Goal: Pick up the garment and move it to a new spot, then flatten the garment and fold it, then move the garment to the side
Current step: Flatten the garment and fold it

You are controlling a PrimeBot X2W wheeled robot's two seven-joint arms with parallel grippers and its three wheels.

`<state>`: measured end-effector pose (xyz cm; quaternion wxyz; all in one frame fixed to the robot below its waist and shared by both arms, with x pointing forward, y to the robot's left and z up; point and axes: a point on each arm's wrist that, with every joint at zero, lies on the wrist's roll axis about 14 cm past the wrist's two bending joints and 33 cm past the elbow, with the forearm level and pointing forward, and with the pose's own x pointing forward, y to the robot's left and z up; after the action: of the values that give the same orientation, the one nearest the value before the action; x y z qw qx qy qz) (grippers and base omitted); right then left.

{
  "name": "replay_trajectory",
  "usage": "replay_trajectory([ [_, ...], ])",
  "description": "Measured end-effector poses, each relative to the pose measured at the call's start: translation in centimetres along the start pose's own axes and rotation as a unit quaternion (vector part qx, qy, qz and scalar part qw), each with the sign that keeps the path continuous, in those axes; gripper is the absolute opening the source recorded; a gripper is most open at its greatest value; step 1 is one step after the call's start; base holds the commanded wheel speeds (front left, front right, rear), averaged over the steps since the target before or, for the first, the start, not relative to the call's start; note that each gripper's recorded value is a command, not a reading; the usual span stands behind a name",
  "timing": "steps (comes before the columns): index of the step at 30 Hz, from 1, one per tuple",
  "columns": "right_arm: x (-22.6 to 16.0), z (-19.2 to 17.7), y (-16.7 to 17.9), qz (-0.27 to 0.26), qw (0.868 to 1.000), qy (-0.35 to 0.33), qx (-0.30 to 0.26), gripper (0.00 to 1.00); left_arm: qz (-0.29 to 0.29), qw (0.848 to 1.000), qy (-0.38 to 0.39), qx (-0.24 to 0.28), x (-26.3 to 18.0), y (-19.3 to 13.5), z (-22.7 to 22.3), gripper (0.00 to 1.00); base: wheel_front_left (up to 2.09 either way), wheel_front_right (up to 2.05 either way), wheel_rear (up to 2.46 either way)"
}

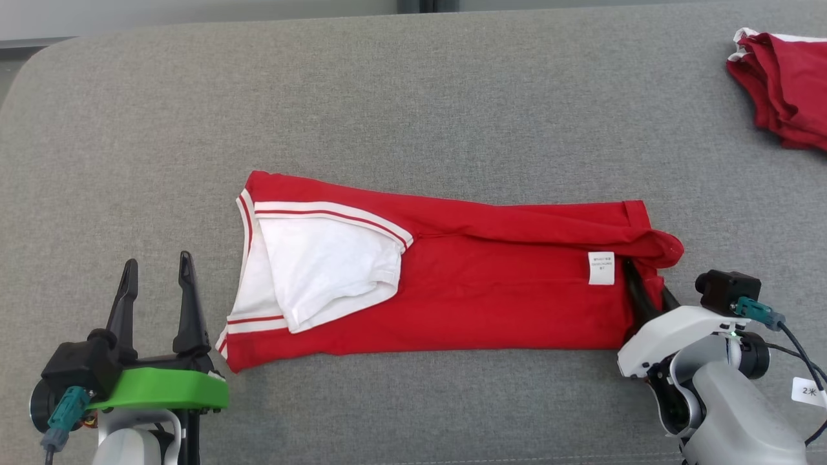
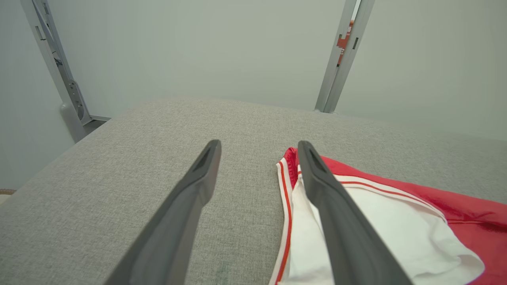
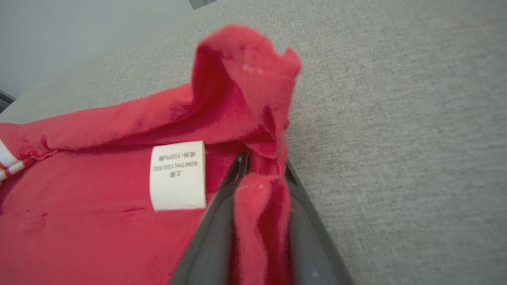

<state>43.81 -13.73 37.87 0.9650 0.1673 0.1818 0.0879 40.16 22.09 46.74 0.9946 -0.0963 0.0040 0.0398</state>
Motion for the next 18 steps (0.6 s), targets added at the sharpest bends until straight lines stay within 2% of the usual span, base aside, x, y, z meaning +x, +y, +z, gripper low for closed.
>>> replay_trajectory([
  [8, 0.4, 1.1, -0.6, -0.009, 1.000, -0.016, 0.008, 0.00, 0.005, 1.000, -0.001, 0.002, -0.3, 0.3, 0.1, 1.00, 0.00, 0.00, 0.00],
  [18, -1.3, 5.1, -6.6, -0.071, 0.996, -0.060, -0.018, 0.00, 0.002, 1.000, -0.003, -0.001, -0.4, 0.1, 0.2, 1.00, 0.00, 0.00, 0.00],
])
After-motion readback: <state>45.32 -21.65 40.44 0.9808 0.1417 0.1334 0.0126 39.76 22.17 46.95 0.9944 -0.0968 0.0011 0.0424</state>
